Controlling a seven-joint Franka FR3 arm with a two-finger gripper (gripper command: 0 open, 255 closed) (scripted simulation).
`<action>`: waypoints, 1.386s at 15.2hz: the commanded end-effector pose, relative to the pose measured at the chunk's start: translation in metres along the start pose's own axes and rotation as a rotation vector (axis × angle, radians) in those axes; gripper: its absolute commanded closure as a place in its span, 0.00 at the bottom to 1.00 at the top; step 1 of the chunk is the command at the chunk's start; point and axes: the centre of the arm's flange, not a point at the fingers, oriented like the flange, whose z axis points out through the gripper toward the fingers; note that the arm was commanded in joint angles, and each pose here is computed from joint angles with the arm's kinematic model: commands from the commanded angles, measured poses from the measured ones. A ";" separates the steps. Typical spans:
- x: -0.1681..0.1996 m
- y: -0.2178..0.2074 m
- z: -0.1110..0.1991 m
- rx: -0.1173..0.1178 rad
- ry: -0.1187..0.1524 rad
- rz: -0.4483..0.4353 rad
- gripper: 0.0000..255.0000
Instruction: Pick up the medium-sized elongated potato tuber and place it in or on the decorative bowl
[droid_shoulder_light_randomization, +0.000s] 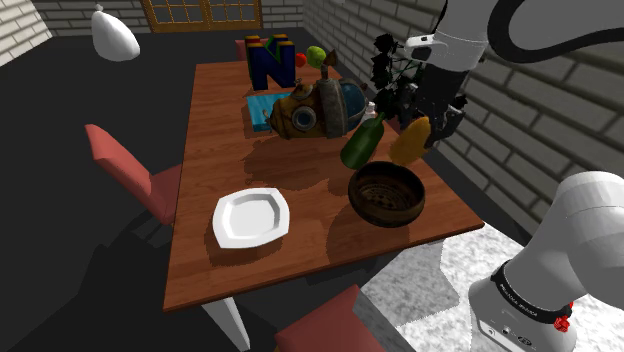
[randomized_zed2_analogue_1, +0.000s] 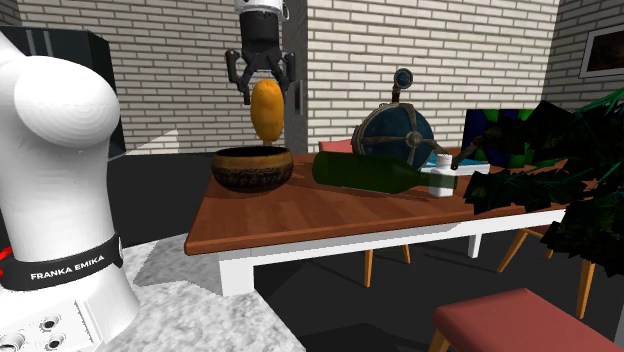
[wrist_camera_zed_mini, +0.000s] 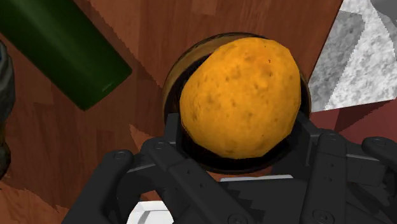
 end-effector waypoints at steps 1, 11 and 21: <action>0.025 -0.002 0.000 0.000 0.001 0.001 1.00; 0.087 -0.015 0.026 0.000 0.001 0.001 1.00; 0.085 -0.018 0.076 0.000 0.001 0.001 1.00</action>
